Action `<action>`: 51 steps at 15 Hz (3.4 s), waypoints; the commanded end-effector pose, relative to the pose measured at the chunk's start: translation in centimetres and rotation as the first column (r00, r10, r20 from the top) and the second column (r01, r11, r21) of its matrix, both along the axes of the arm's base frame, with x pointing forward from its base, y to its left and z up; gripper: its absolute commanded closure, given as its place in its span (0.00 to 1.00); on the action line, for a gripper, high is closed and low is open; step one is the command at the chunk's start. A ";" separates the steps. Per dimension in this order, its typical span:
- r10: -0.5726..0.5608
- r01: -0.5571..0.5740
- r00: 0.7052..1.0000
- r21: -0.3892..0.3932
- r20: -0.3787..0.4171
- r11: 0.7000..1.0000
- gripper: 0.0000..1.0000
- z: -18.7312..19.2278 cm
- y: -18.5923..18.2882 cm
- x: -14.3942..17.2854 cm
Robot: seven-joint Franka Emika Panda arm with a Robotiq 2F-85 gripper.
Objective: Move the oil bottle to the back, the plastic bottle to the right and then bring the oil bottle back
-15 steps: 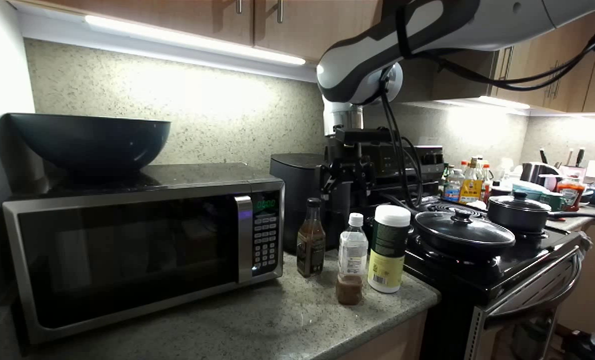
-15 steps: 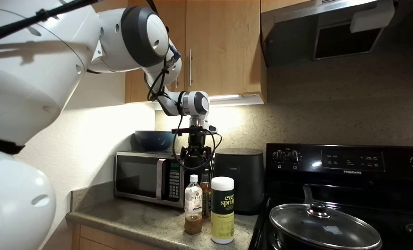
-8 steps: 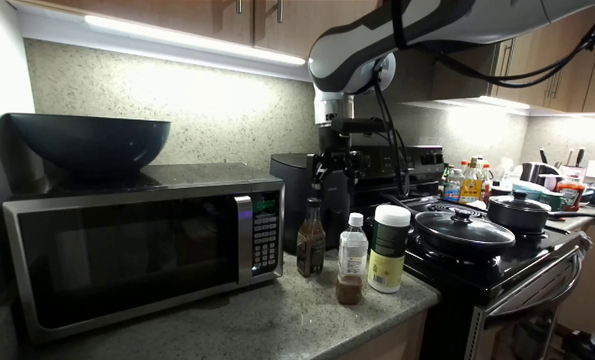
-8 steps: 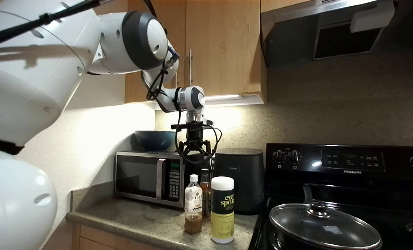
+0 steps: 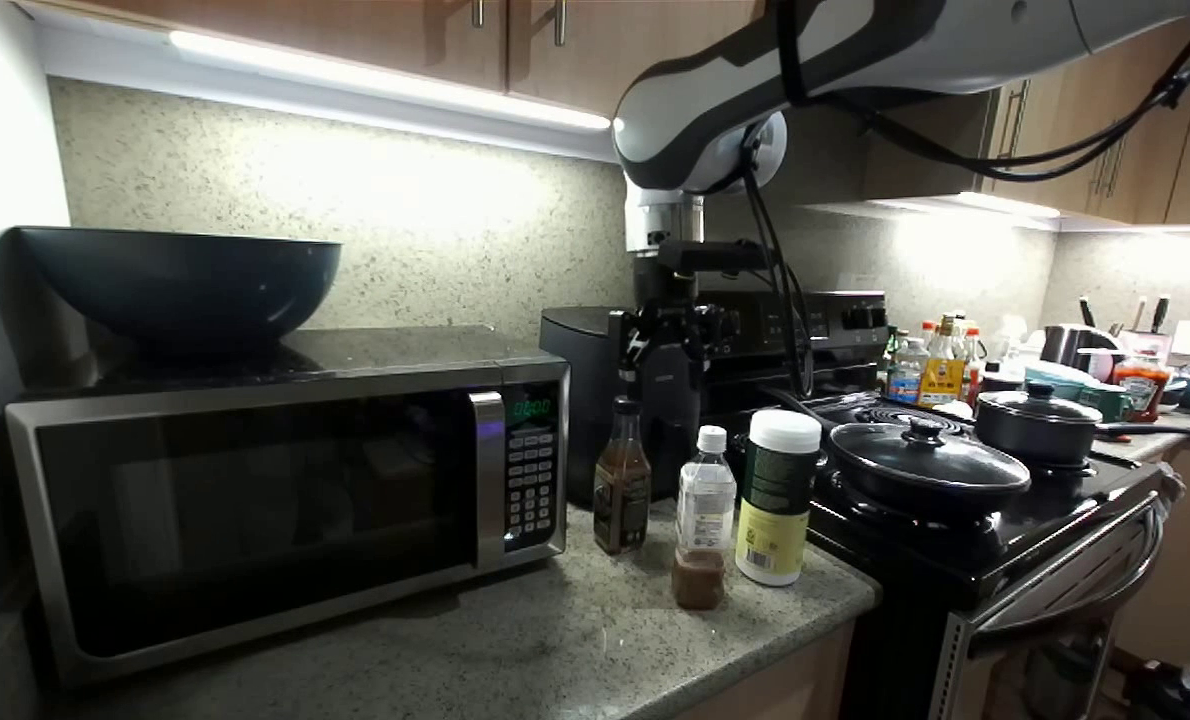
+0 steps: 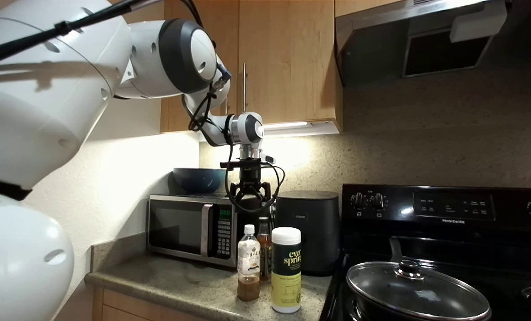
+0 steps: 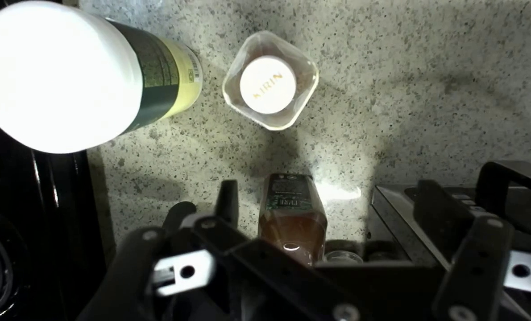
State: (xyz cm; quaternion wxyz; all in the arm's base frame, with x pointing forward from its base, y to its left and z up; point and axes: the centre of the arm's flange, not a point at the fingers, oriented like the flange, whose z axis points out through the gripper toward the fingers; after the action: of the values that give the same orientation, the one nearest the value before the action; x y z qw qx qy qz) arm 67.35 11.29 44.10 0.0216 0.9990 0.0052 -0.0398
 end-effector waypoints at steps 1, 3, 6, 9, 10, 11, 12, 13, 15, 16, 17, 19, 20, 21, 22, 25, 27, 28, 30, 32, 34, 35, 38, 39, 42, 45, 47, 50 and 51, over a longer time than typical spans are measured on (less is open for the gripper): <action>-0.020 0.022 1.000 0.110 -0.022 0.994 0.00 -0.8 -0.9 2.7; -0.032 0.033 0.999 0.157 -0.011 0.987 0.00 -1.2 -1.2 3.7; -0.051 0.046 0.998 0.169 0.024 0.985 0.00 -1.3 -1.8 5.0; -0.068 0.063 0.997 0.134 0.030 0.989 0.00 -1.5 -1.8 4.3; -0.069 0.063 0.997 0.136 0.038 0.989 0.00 -1.3 -1.8 4.6; -0.069 0.063 0.997 0.137 0.043 0.989 0.00 -1.3 -1.8 4.8; -0.069 0.062 0.997 0.137 0.045 0.989 0.00 -1.2 -1.8 4.9; -0.069 0.062 0.997 0.137 0.046 0.989 0.00 -1.2 -1.8 4.9; -0.059 0.056 0.998 0.140 0.019 0.989 0.00 -1.6 -1.9 5.7; -0.064 0.063 0.998 0.138 0.004 0.988 0.00 -1.7 -1.8 6.2; -0.064 0.064 0.998 0.139 -0.007 0.988 0.00 -1.8 -1.9 6.5; -0.054 0.056 0.998 0.134 -0.017 0.989 0.00 -2.0 -2.0 6.9; -0.047 0.048 0.999 0.133 -0.016 0.990 0.00 -1.9 -2.0 7.2; -0.043 0.045 0.999 0.134 -0.014 0.990 0.00 -1.9 -2.0 7.4; -0.040 0.041 0.999 0.134 -0.011 0.990 0.00 -1.9 -2.2 7.6; -0.042 0.043 0.999 0.136 -0.013 0.990 0.00 -1.8 -2.3 8.1; -0.050 0.052 0.999 0.130 -0.018 0.990 0.00 -1.9 -2.5 8.3; -0.051 0.054 0.998 0.131 -0.026 0.990 0.02 -2.0 -2.6 8.3; -0.047 0.053 0.998 0.135 -0.046 0.989 0.27 -2.3 -2.9 8.5; -0.048 0.056 0.997 0.132 -0.062 0.990 0.39 -2.5 -3.1 8.6; -0.059 0.066 0.996 0.118 -0.062 0.991 0.11 -2.5 -3.2 8.4; -0.073 0.079 0.996 0.121 -0.048 0.990 0.11 -3.1 -2.9 7.4; -0.073 0.079 0.996 0.120 -0.050 0.990 0.19 -3.3 -2.8 7.4; -0.073 0.078 0.996 0.120 -0.050 0.990 0.13 -3.3 -2.8 7.4; -0.062 0.068 0.997 0.118 -0.053 0.991 0.01 -3.6 -2.9 7.8; -0.053 0.060 0.997 0.124 -0.058 0.990 0.00 -4.0 -2.8 8.3; -0.052 0.060 0.997 0.126 -0.064 0.990 0.00 -4.3 -2.9 8.5; -0.045 0.053 0.997 0.125 -0.063 0.991 0.00 -4.6 -2.9 8.7; -0.041 0.048 0.997 0.123 -0.062 0.991 0.06 -4.7 -2.9 8.7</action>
State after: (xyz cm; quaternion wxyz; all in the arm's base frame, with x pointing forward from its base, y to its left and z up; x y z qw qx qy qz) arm 75.14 8.50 39.13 -0.0407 0.9962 -0.0301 -0.0703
